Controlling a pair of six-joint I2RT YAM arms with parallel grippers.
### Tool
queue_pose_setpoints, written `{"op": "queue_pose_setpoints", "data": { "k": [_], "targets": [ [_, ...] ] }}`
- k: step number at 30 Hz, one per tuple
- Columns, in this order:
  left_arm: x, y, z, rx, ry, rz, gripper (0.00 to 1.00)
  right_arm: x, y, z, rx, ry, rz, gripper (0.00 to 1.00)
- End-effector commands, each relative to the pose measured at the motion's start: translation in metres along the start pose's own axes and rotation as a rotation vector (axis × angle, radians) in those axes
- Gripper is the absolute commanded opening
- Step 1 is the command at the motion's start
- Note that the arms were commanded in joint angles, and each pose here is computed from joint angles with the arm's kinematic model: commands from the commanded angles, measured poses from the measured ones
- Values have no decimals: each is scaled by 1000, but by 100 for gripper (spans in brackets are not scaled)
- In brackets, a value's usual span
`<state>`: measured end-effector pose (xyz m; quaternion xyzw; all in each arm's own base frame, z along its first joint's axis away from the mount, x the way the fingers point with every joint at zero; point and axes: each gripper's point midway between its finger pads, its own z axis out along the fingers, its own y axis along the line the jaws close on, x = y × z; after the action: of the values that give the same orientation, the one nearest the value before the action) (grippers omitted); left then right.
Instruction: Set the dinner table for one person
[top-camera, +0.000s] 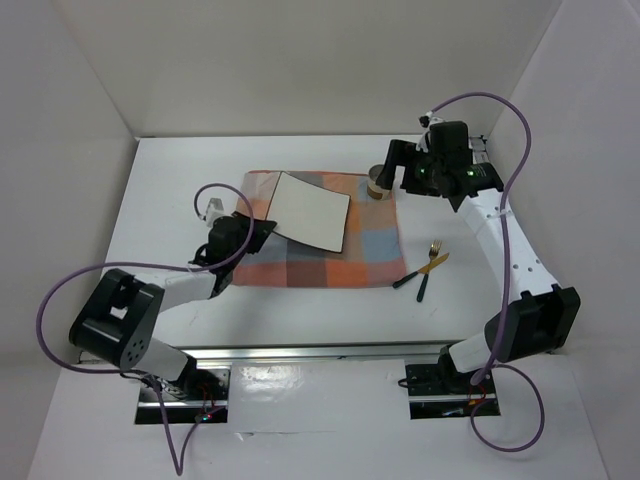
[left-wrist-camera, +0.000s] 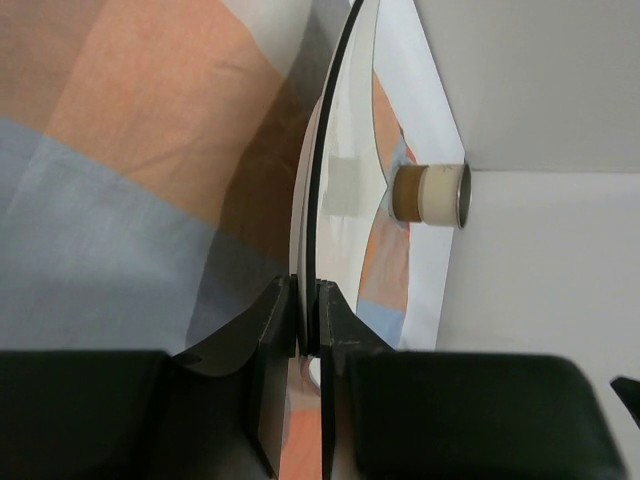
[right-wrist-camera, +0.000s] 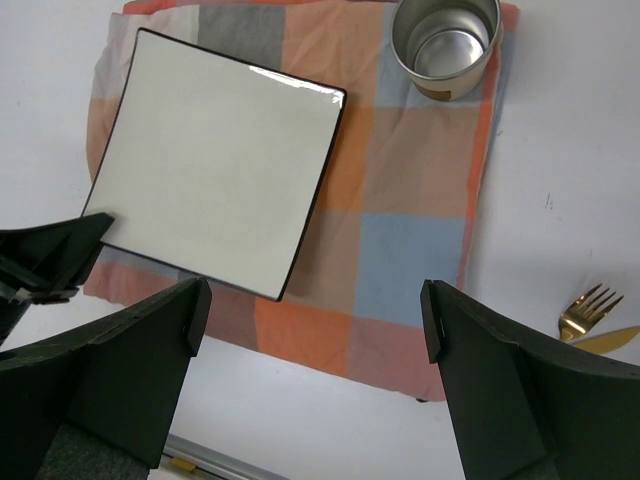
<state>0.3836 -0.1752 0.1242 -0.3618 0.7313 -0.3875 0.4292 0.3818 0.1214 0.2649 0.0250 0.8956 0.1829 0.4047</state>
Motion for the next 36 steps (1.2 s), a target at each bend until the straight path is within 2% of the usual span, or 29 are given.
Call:
{"op": "queue_pose_setpoints", "data": {
  "k": [1,8,15,23,36],
  "targets": [
    [-32,-92,-6,351,-133,-182,0,-6,-1,-17,4,-35,-7,100],
    [-22,-91,7,399,-131,-280,0,-1,-8,-18,29,-16,-7,100],
    [-17,-89,8,379,-156,-263,0,-3,-9,-20,39,-19,-7,100],
    [-3,-78,5,284,-166,-200,0,-1,-8,-17,33,-7,-5,100],
    [16,-47,10,204,-113,-276,0,5,-9,-13,28,6,-4,100]
  ]
}}
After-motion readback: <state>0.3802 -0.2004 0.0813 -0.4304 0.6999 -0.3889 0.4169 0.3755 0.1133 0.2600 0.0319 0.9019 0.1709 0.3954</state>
